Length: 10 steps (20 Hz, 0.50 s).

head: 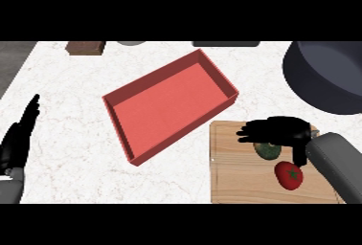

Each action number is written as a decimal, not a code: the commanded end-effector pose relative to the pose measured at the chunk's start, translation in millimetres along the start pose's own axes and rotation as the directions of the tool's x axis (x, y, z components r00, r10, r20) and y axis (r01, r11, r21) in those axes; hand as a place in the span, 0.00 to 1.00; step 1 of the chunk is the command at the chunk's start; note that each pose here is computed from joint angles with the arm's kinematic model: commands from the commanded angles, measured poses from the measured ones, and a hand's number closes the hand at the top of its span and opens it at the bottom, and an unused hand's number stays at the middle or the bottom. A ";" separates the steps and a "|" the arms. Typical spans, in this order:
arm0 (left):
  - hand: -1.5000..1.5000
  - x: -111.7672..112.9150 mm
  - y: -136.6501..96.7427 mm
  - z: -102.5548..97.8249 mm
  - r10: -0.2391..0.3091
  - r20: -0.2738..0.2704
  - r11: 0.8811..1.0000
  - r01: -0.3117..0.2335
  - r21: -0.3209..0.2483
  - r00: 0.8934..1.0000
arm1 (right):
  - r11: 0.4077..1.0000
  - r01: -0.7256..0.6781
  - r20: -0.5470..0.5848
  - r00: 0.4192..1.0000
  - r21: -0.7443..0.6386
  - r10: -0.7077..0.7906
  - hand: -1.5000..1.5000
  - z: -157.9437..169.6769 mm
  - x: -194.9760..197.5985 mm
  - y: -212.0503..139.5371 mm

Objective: Pick the squash from the cutting board and place it in the cardboard box

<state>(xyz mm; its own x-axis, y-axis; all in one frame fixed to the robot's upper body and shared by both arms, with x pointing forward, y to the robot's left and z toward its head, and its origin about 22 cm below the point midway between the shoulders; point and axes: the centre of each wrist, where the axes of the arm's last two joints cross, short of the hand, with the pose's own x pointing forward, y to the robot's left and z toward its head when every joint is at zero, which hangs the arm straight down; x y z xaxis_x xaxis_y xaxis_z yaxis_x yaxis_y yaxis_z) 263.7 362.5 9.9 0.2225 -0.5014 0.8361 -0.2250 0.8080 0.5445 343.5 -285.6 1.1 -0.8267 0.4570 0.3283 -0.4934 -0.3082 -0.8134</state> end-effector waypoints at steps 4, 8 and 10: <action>0.50 15.0 -0.7 -9.6 -0.006 0.005 1.000 0.007 -0.011 1.000 | 0.987 -0.057 0.014 0.998 -0.149 0.060 1.00 1.7 -6.3 14.4; 0.50 16.1 3.2 12.8 -0.005 0.010 1.000 0.005 -0.012 1.000 | 0.969 -0.072 -0.008 0.997 -0.237 0.072 1.00 -20.5 -3.3 27.3; 0.50 3.2 -1.1 1.7 0.001 -0.004 1.000 -0.001 -0.004 1.000 | 0.955 -0.110 0.001 0.993 -0.276 0.115 1.00 -29.5 6.2 13.1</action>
<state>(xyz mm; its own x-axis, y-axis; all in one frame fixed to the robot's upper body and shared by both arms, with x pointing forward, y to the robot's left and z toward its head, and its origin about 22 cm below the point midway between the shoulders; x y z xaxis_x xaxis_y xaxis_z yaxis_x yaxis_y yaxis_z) 258.7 357.3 13.7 0.2216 -0.5011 0.8365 -0.2186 0.8105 0.5434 342.1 -274.2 -16.1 -0.8622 0.4354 0.2591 -0.3684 -0.1876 -0.9105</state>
